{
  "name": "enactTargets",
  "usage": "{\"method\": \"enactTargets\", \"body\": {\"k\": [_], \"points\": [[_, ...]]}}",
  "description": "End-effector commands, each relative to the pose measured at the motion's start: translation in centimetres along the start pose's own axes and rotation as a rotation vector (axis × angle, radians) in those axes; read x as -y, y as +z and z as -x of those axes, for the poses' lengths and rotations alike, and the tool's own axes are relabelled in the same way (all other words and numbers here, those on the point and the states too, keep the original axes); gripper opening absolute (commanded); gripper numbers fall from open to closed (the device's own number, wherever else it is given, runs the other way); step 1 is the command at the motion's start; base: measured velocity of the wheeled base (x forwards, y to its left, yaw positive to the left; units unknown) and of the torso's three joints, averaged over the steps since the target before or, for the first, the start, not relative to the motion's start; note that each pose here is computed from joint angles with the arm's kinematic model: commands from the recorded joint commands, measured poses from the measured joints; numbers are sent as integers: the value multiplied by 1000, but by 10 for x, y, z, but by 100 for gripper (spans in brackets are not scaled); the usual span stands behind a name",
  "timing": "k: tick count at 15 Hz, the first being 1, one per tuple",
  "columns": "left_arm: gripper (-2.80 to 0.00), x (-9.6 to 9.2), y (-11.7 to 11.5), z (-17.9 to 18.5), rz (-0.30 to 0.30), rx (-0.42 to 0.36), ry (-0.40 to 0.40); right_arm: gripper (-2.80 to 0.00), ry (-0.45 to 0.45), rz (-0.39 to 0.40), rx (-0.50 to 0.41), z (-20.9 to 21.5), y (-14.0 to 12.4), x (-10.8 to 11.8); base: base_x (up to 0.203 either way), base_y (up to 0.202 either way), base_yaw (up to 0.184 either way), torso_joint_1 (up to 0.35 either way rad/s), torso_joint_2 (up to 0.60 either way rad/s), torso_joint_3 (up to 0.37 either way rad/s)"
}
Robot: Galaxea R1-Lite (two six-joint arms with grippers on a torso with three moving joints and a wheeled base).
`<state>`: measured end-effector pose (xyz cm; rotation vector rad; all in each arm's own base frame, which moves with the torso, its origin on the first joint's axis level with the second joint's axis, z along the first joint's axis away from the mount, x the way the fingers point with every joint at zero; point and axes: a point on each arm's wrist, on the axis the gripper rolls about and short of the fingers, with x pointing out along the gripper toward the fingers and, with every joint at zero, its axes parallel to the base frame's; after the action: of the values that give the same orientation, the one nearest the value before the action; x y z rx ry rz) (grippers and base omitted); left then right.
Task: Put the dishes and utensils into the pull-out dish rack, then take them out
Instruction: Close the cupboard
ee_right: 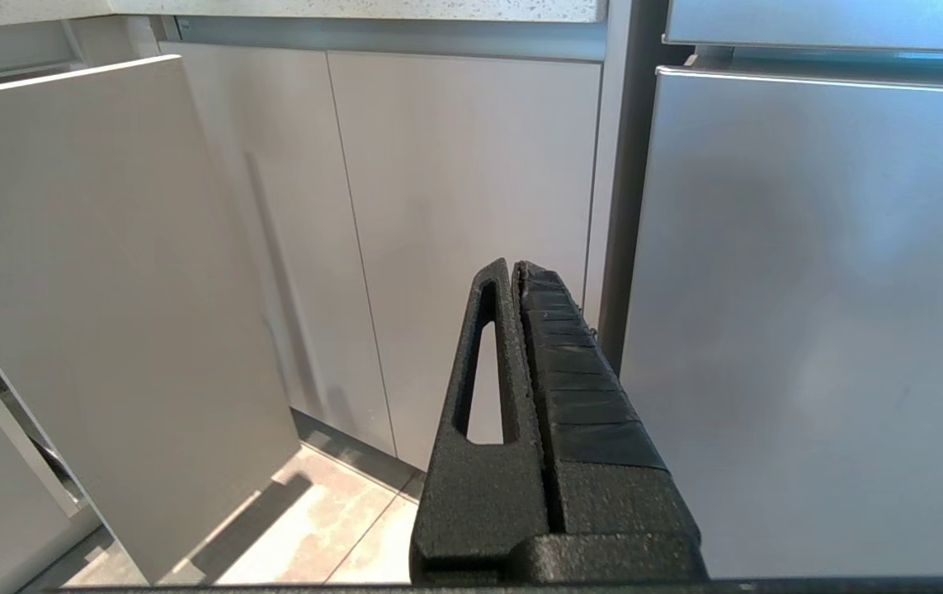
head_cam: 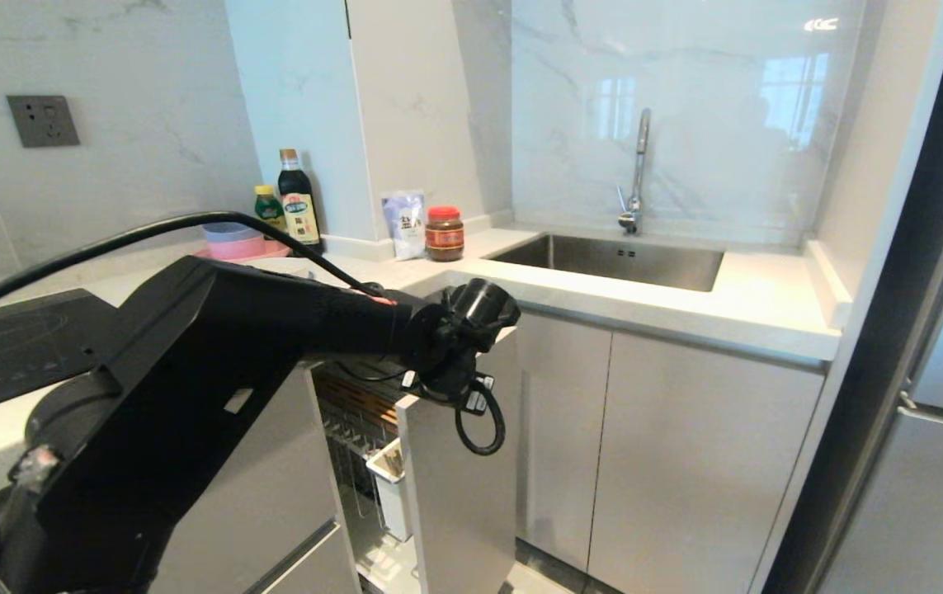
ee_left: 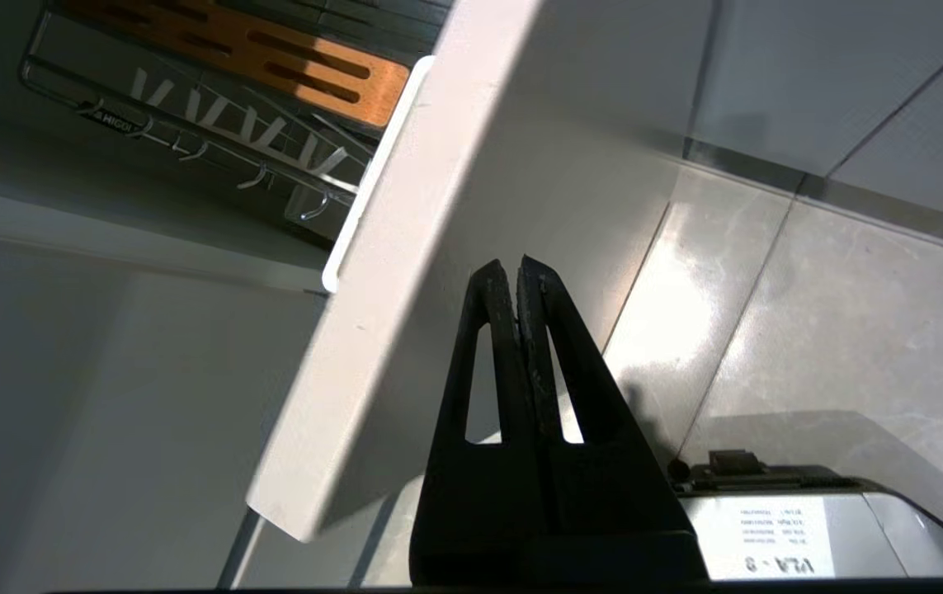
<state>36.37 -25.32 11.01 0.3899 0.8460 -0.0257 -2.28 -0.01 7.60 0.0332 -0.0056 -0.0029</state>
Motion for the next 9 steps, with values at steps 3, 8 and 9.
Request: {"method": "enactTargets", "body": {"k": [3,8,9], "points": [[-280,-20,6,-13,30,-9,33,-280,1,-1,2,0,-1,0,0,0,0,0,0,0],[-280,-45,13,-34,73,-20,76,-280,2,-1,2,0,-1,0,0,0,0,0,0,0],[-280,-48,13,-38,82,-23,88,-280,1,-1,2,0,-1,0,0,0,0,0,0,0]]}}
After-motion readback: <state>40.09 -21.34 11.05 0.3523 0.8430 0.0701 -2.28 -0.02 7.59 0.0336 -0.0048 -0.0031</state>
